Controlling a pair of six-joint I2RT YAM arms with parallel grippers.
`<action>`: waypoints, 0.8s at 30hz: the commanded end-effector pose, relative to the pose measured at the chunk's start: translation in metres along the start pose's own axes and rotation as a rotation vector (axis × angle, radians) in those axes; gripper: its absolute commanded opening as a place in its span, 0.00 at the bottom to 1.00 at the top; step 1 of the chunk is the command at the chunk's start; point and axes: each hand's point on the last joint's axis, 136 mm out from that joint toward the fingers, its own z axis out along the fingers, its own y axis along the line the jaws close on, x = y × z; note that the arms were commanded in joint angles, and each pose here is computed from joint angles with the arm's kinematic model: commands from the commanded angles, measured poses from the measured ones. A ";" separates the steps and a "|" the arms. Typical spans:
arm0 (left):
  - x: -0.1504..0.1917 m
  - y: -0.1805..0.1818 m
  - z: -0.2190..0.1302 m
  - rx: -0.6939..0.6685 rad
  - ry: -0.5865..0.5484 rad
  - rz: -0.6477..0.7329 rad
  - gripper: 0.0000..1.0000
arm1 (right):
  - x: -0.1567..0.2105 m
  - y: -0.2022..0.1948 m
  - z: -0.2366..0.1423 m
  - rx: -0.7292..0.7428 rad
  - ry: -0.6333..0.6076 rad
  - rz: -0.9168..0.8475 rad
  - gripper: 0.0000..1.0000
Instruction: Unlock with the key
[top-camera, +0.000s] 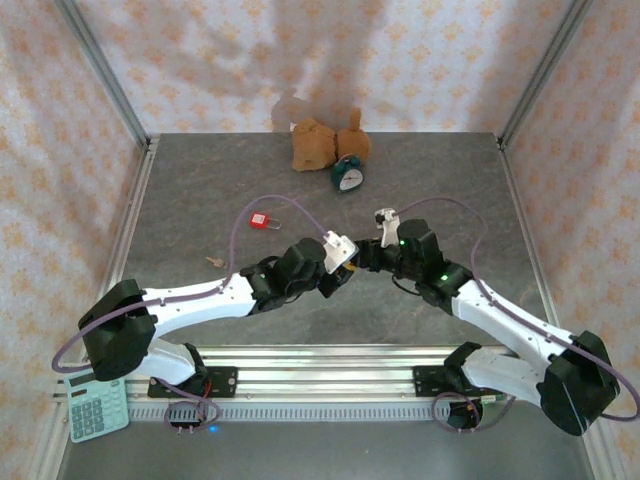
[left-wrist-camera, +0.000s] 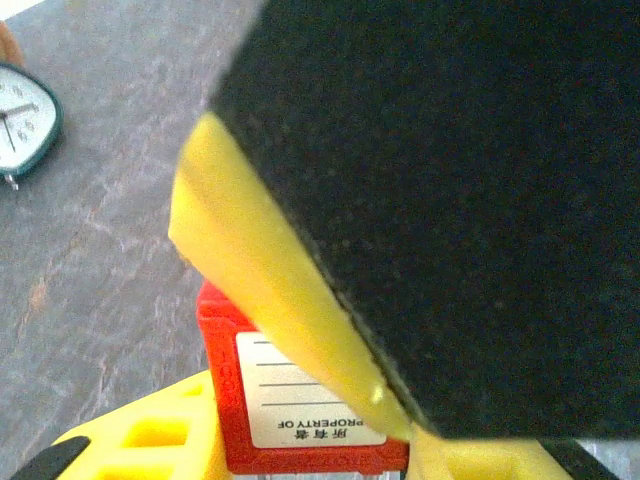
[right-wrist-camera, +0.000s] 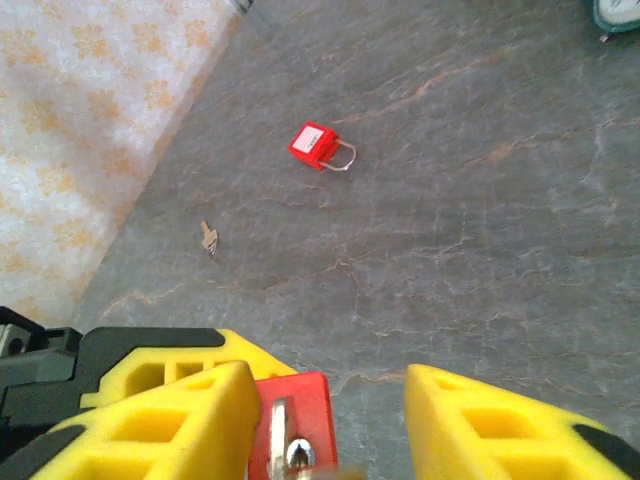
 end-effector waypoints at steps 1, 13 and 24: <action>-0.082 -0.004 -0.017 0.027 -0.279 -0.017 0.15 | 0.007 0.004 -0.015 0.037 0.049 0.013 0.48; -0.061 -0.008 -0.009 0.041 -0.224 -0.026 0.15 | -0.031 0.004 -0.044 0.073 -0.074 0.053 0.55; -0.052 -0.008 -0.002 0.033 -0.186 -0.010 0.15 | -0.061 0.003 -0.066 0.121 -0.172 0.047 0.57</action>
